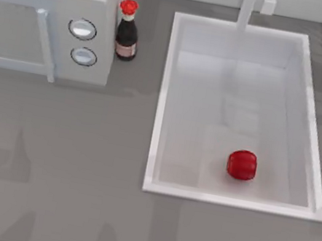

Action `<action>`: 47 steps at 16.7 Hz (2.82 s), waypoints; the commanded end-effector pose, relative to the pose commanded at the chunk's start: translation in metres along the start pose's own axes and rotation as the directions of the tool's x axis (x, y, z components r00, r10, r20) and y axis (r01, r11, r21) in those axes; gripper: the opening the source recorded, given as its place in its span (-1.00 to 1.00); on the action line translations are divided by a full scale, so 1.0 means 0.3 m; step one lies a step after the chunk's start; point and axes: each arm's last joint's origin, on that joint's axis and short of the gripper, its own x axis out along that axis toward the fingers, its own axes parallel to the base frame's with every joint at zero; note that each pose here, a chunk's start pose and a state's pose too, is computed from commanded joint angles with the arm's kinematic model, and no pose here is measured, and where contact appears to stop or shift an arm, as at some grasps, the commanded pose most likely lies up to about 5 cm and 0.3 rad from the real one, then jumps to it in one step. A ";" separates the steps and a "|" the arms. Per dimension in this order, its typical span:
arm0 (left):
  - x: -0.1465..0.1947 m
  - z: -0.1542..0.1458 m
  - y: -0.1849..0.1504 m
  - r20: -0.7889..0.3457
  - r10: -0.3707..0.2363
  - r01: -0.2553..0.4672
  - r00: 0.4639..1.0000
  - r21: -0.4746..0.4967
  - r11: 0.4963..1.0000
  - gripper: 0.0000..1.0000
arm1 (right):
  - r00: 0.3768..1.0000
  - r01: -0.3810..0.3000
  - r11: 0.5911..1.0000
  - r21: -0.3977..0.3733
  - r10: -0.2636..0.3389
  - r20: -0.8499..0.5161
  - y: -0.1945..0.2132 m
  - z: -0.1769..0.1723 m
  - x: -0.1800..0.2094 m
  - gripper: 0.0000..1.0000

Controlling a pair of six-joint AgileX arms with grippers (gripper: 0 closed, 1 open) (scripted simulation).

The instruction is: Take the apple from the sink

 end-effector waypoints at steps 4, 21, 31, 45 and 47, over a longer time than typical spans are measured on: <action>0.000 0.000 0.000 0.000 0.000 0.000 1.000 0.000 1.000 1.00 | 0.995 -0.031 0.999 0.035 0.034 -0.099 0.013 0.090 0.009 1.00; 0.000 0.000 0.000 0.000 0.000 0.000 1.000 0.000 1.000 1.00 | 0.240 0.000 0.997 0.083 0.081 -0.967 0.431 0.193 0.801 1.00; 0.000 0.000 0.000 0.000 0.000 0.000 1.000 0.000 1.000 1.00 | 0.007 0.012 1.000 -0.002 -0.003 -1.000 0.586 -0.005 0.938 1.00; 0.000 0.000 0.000 0.000 0.000 0.000 1.000 0.000 1.000 1.00 | 0.012 0.013 1.000 0.000 0.000 -1.000 0.587 -0.481 0.947 1.00; 0.000 0.000 0.000 0.000 0.000 0.000 1.000 0.000 1.000 1.00 | 0.007 0.012 1.000 -0.002 -0.003 -1.000 0.585 -0.505 0.941 1.00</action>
